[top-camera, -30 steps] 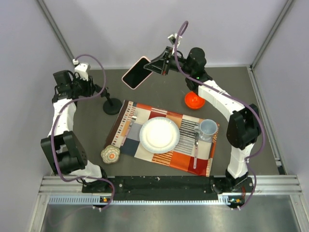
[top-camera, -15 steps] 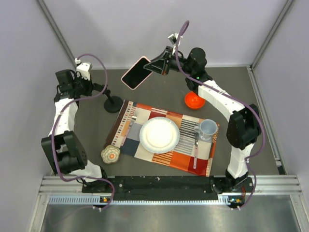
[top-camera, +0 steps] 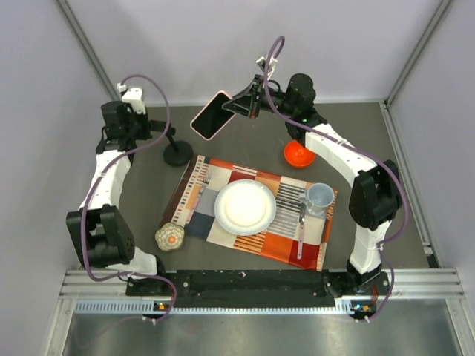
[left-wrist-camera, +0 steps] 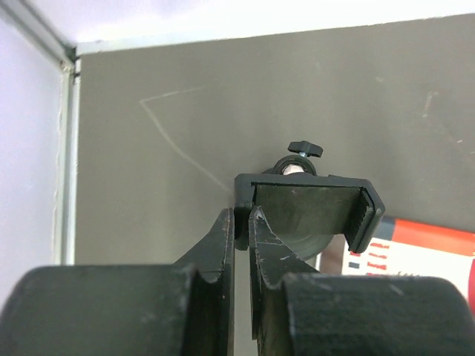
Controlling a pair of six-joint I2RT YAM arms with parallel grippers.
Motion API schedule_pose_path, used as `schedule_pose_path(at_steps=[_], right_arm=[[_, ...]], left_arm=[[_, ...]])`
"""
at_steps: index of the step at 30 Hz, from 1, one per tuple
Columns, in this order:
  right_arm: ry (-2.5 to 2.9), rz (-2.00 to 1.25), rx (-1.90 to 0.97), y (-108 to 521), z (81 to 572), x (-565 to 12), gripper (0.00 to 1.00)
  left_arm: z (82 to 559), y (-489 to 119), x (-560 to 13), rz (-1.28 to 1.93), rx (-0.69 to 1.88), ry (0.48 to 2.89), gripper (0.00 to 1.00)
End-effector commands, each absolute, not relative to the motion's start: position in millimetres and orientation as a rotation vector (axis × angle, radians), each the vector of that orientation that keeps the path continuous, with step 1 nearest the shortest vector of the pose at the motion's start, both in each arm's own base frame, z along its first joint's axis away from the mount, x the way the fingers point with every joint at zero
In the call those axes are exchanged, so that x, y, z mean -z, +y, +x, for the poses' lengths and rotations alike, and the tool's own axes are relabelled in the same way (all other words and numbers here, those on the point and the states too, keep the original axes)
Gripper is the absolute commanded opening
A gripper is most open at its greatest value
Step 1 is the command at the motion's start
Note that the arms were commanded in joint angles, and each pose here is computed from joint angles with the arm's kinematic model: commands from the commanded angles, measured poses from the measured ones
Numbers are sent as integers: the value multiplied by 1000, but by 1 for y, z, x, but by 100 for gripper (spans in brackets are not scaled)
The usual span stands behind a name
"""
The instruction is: Place the phone on the phone stand
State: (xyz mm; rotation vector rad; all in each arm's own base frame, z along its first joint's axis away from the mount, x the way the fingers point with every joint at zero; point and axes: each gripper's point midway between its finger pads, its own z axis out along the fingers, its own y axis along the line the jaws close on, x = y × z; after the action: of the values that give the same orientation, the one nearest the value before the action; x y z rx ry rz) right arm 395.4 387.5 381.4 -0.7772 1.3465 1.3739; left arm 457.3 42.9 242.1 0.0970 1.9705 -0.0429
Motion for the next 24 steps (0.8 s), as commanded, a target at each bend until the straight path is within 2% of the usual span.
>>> schedule_pose_path(at_steps=[1, 6, 14, 21, 24], right_arm=[[1210, -804, -1250, 368, 379, -432, 0], [1262, -782, -1173, 355, 386, -424, 0], [1299, -823, -1019, 291, 396, -409, 0], [1113, -1251, -946, 270, 338, -371, 0], [1035, -1314, -936, 263, 325, -367, 0]], left_arm=[[490, 10, -348, 96, 69, 1647, 0], [507, -33, -357, 174, 142, 1620, 0], [509, -168, -349, 536, 341, 1581, 0], [501, -245, -319, 770, 454, 1537, 0], [494, -273, -314, 870, 498, 1498, 0]])
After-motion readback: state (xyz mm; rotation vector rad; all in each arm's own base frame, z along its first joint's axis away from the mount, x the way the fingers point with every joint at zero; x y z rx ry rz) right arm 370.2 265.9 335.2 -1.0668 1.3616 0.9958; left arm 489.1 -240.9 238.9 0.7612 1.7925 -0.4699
